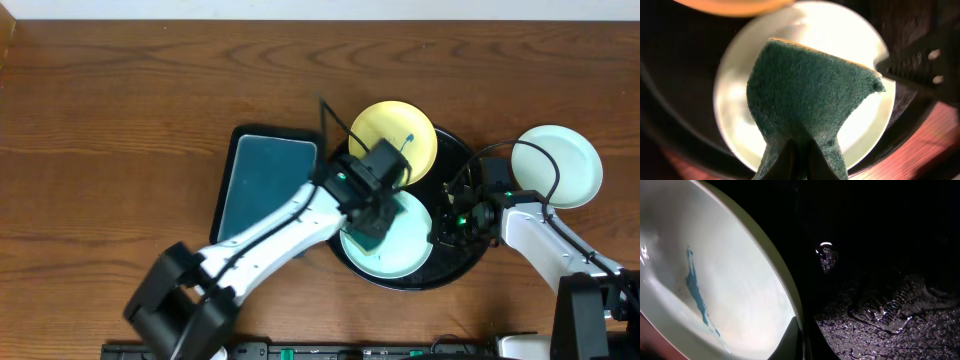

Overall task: Clean dirty plates on tray and stack at the side
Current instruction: 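Carry the sponge with the left gripper onto the blue-stained plate, then scrub the blue-stained plate with the sponge while the right gripper holds it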

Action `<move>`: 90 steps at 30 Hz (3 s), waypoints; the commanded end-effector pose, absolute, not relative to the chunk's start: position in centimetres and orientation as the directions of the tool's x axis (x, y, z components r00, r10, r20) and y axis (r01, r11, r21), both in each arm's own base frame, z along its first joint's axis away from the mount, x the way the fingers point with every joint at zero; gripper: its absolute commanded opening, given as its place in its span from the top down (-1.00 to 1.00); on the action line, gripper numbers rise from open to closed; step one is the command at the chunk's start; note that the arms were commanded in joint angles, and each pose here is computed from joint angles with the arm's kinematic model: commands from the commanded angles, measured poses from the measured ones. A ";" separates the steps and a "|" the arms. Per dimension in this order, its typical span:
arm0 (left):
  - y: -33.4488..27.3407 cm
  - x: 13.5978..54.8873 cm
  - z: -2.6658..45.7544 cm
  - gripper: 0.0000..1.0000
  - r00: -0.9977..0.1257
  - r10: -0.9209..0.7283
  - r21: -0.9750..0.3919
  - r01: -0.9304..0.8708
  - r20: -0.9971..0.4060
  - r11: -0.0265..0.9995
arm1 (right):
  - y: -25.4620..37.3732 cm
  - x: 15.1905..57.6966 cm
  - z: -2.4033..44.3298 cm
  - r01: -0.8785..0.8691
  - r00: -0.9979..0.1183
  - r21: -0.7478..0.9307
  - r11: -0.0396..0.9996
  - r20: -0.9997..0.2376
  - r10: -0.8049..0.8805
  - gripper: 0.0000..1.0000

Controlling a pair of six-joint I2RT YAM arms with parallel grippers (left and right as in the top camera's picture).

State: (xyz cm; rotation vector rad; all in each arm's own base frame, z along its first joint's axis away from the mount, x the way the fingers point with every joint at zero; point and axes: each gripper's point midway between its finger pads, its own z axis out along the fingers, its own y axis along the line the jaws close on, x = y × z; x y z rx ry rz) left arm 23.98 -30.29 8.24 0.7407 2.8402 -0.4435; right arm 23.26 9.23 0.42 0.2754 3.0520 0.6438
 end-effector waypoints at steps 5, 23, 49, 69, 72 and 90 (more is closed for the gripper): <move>-32.3 22.2 6.5 0.85 -0.826 0.523 -0.232 0.562 -0.209 0.794 | 9.1 23.1 0.1 0.174 -0.984 0.383 0.907 0.029 0.176 0.97; -33.6 22.5 6.2 0.85 -0.797 0.535 -0.205 0.595 -0.280 0.778 | 9.1 23.1 0.0 0.174 -0.984 0.380 0.908 0.029 0.177 0.97; -32.5 23.0 3.0 0.86 -0.835 0.497 -0.144 0.537 -0.237 0.832 | 8.9 23.1 0.0 0.174 -0.984 0.374 0.911 0.027 0.177 0.98; -29.4 27.3 0.3 0.86 -0.806 0.500 0.174 0.468 -0.318 0.866 | 8.9 23.0 0.0 0.177 -0.984 0.369 0.912 0.031 0.178 0.98; -28.8 27.9 0.4 0.85 -0.813 0.486 0.183 0.451 -0.321 0.874 | 8.9 22.9 0.0 0.178 -0.983 0.368 0.913 0.034 0.178 0.97; -31.6 20.8 -0.5 0.85 -0.936 0.350 -0.216 0.347 -0.024 0.913 | 8.9 22.9 0.0 0.177 -0.984 0.369 0.913 0.033 0.178 0.97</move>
